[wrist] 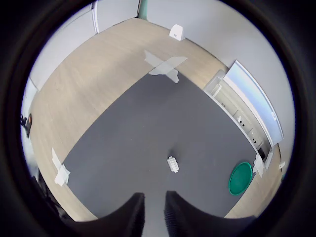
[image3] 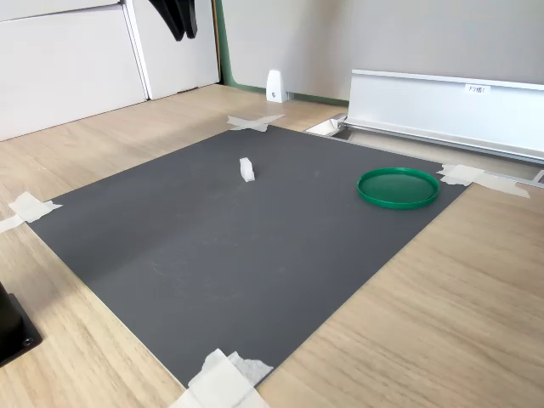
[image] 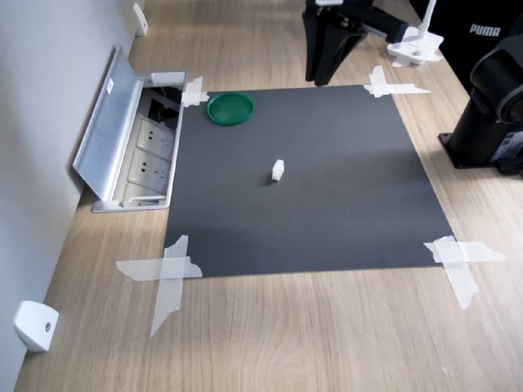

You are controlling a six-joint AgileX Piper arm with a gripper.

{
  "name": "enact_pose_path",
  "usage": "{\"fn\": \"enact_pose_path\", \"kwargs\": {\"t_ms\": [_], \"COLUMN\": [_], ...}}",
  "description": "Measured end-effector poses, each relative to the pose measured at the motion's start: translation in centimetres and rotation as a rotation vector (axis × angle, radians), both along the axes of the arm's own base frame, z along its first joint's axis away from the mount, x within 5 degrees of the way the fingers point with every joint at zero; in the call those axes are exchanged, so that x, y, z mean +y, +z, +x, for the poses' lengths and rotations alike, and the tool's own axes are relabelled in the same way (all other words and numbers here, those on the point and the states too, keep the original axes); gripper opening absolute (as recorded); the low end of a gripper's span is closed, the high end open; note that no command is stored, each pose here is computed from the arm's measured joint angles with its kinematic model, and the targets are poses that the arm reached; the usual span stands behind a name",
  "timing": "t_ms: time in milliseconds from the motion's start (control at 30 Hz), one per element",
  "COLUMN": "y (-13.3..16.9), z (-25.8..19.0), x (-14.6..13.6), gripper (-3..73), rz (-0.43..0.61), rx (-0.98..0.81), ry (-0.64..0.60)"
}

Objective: Grasp a white terminal and put it on the green lid.

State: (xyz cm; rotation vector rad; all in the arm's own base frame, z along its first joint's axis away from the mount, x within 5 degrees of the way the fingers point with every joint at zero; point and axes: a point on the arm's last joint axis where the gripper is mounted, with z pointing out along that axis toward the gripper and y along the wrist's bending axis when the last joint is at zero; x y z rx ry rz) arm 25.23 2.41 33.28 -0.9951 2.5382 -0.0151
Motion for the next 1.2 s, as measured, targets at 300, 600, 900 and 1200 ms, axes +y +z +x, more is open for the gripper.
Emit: {"fn": "enact_pose_path", "kwargs": {"t_ms": [300,600,900,1200], "y": [0.4,0.9,-1.8,-6.5], "z": [2.1,3.7,5.8,5.5], "x": [0.0,0.2,2.6,2.5], "gripper": [63.1,66.0,65.3,64.9], "rz": [-0.051,-0.091,-0.194,-0.237], "rx": [-0.021,0.018,0.043,0.063], "ry": [0.082,0.229,0.353,0.396]}}
